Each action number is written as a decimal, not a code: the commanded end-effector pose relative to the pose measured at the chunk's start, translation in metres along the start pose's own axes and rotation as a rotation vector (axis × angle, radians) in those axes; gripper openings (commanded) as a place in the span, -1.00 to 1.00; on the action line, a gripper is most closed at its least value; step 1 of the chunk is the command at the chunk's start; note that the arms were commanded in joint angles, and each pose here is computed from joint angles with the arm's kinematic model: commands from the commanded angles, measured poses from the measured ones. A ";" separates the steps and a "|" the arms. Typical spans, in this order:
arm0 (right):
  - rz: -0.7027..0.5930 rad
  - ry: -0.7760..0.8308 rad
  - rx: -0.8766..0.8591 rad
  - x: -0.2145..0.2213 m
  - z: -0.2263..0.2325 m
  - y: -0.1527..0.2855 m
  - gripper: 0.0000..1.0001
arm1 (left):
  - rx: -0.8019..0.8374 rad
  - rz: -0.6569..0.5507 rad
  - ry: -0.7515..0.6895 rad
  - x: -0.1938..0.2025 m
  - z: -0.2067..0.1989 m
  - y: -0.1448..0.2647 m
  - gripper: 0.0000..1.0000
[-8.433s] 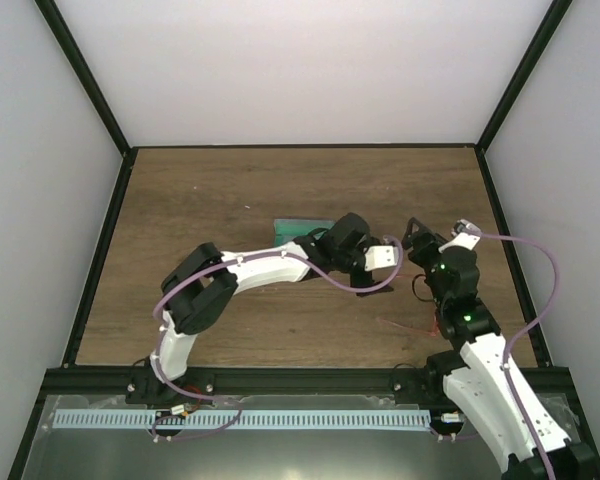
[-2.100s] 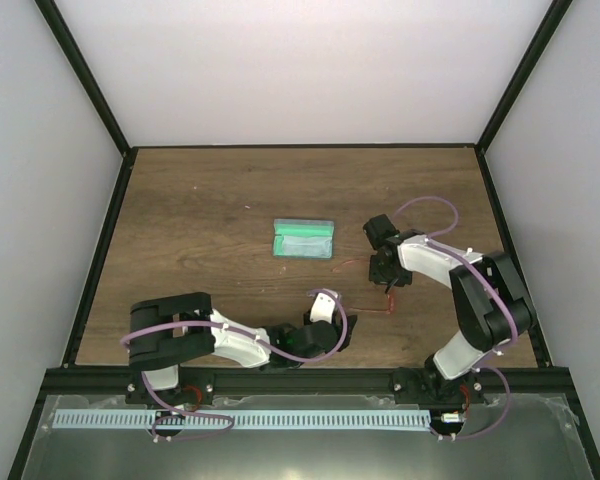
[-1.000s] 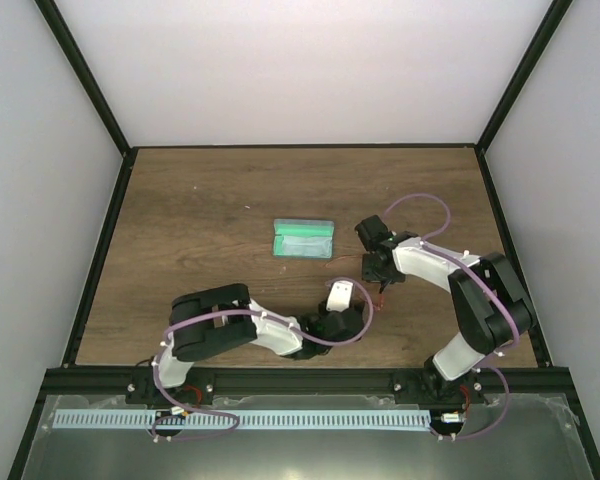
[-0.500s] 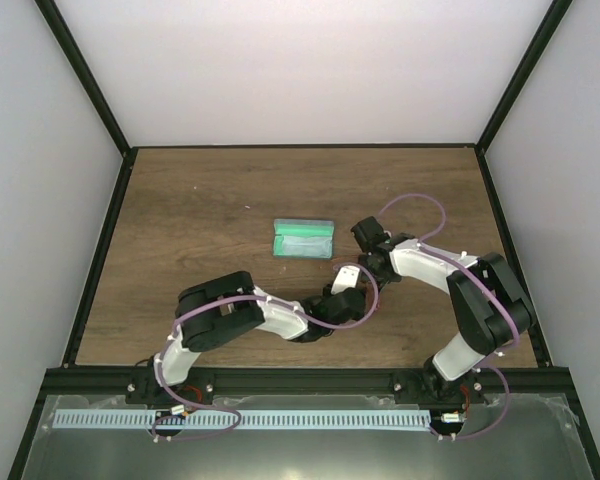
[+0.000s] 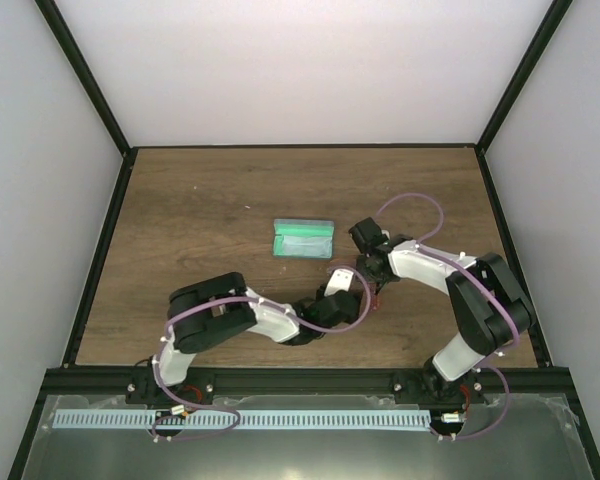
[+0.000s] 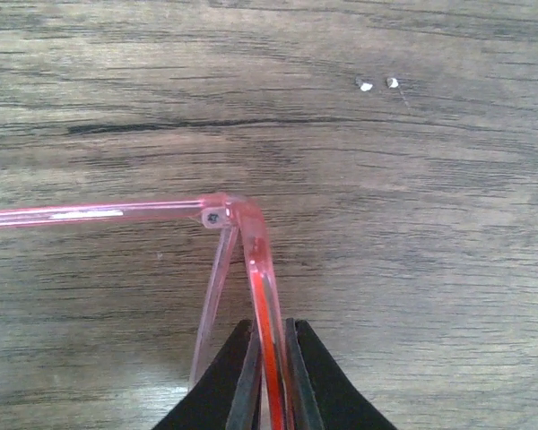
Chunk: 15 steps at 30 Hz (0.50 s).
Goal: Organize the sunglasses
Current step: Fold the sunglasses at the center of the board.
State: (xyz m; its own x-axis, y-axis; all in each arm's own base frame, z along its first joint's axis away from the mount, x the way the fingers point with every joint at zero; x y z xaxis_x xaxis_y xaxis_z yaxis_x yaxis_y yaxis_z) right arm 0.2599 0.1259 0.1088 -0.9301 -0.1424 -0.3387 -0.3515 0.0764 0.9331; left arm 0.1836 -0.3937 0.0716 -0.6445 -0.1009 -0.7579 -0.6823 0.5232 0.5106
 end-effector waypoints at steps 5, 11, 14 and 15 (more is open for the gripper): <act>-0.009 -0.012 0.024 0.003 0.001 0.004 -0.83 | -0.092 -0.024 -0.067 0.000 0.041 0.060 0.27; -0.018 0.033 -0.025 0.002 0.005 0.007 -0.83 | -0.104 -0.144 -0.063 -0.034 0.052 0.100 0.51; -0.023 0.066 -0.054 0.003 0.013 0.008 -0.86 | -0.138 -0.165 -0.108 -0.058 0.050 0.099 0.54; -0.019 0.079 -0.053 0.004 0.015 0.008 -0.89 | -0.162 -0.164 -0.116 -0.065 0.051 0.096 0.54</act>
State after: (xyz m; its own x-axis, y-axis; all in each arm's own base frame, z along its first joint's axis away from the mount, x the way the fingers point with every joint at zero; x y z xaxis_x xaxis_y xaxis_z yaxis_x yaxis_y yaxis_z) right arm 0.2575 0.1311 0.1112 -0.9245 -0.1633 -0.3445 -0.3567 0.0513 0.9328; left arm 0.1556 -0.2957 0.1261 -0.5461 -0.0942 -0.8324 -0.7744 0.4358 0.4587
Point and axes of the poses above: each gripper's point midway between its finger pads, its own y axis back along the fingers, its own z axis along the line the jaws close on, x = y × z, the point moved 9 cm from there along y, back along the fingers, and after that the axes turned 8 degrees about y, right-handed, at the moved point
